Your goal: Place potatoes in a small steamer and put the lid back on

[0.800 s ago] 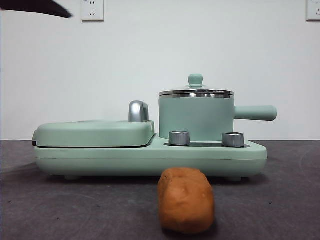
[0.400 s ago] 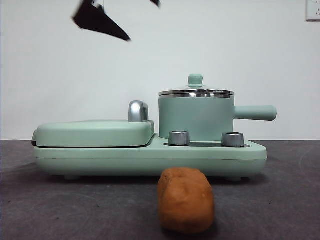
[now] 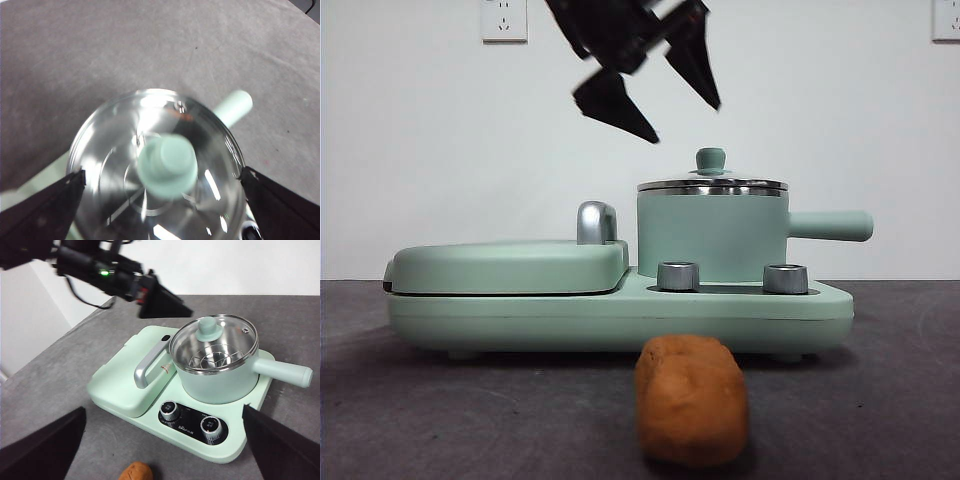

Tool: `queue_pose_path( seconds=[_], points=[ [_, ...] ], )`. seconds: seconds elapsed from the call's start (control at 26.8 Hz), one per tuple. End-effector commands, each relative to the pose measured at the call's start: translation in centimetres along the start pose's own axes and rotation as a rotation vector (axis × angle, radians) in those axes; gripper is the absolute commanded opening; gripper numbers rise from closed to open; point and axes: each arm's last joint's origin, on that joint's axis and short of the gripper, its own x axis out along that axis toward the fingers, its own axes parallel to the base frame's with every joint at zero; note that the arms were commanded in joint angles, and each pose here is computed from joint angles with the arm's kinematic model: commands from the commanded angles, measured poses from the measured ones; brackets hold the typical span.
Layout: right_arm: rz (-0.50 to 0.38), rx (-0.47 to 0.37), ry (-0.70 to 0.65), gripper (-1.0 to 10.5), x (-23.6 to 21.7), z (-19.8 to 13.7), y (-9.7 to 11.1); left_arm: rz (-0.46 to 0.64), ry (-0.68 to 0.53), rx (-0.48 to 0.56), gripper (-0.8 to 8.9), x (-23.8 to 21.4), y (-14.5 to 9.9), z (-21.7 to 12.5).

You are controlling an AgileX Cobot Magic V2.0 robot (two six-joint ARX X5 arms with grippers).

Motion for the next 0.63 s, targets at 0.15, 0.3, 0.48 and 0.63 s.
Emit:
queue_pose_path(
  seconds=[0.15, 0.3, 0.48, 0.63],
  points=[
    [0.003, -0.016, -0.009, 5.0, -0.1, 0.3, 0.1, 0.023, -0.023, 0.068, 4.96, 3.4, -0.8, 0.4],
    [0.003, -0.016, -0.009, 5.0, -0.1, 0.3, 0.1, 0.035, -0.003, 0.123, 4.88, 4.4, -2.1, 0.1],
    [0.003, -0.016, -0.009, 5.0, -0.1, 0.3, 0.1, 0.078, 0.027, 0.141, 3.97, 4.9, -2.9, -0.3],
    [0.003, -0.016, -0.009, 5.0, -0.1, 0.3, 0.1, 0.074, 0.067, 0.121, 3.96, 5.2, -2.9, -0.7]
  ],
)
